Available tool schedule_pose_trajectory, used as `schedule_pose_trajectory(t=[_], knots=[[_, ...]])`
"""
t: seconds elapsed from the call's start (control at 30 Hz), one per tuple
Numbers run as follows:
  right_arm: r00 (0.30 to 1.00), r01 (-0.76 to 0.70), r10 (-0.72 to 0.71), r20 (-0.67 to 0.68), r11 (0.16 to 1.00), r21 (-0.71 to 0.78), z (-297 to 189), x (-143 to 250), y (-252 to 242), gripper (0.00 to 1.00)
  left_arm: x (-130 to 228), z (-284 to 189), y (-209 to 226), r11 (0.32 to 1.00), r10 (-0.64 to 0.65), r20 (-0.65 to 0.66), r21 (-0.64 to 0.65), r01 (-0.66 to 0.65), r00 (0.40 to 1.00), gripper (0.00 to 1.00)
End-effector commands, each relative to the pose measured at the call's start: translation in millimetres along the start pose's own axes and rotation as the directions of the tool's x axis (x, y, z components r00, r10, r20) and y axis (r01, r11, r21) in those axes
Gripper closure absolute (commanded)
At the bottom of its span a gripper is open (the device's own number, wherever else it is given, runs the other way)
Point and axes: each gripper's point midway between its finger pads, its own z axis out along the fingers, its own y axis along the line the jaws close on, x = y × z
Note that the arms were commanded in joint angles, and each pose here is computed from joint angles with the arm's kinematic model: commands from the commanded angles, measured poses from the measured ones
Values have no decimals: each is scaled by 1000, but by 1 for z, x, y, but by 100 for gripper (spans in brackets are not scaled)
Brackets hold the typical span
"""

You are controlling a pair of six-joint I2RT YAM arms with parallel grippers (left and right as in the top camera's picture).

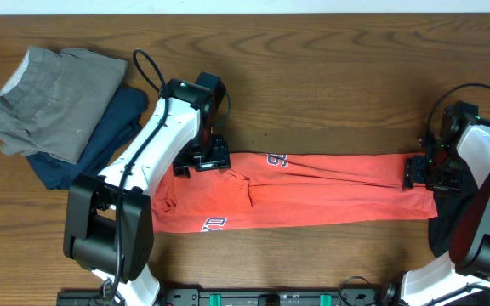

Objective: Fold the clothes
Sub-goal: 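Smooth the folded strip with the left gripper, right gripper holding right end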

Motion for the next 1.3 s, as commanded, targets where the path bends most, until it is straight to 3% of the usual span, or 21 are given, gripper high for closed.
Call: schedule_pose_trajectory(t=[0.0,0.07,0.13,0.37,0.9,0.97,1.07,1.27], knots=[[1000,5,-5,5,1000,-26,3,2,-2,32,2,4,4,1000,6,-12,-19,-6,1000,28],[999,41,-40,5,994,-100,9,6,10,36,2,4,4,1000,6,-12,-19,-6,1000,28],[999,54,-54,4,991,-124,16,8,15,34,2,4,4,1000,6,-12,-19,-6,1000,28],[999,38,-38,-24,999,-20,45,15,0,35,3,4,4,1000,6,-16,-21,-6,1000,28],[999,30,-30,22,1000,-1,48,3,-4,35,3,4,5,1000,5,-18,-22,-5,1000,28],[999,30,-30,20,999,16,48,3,-7,35,3,4,5,1000,5,-18,-22,-5,1000,28],[999,28,-28,34,999,24,46,-2,-8,25,3,4,5,1000,5,-18,-22,-6,1000,27],[997,56,-57,48,998,29,36,-11,-11,24,3,4,5,1000,5,-18,-22,-5,1000,28]])
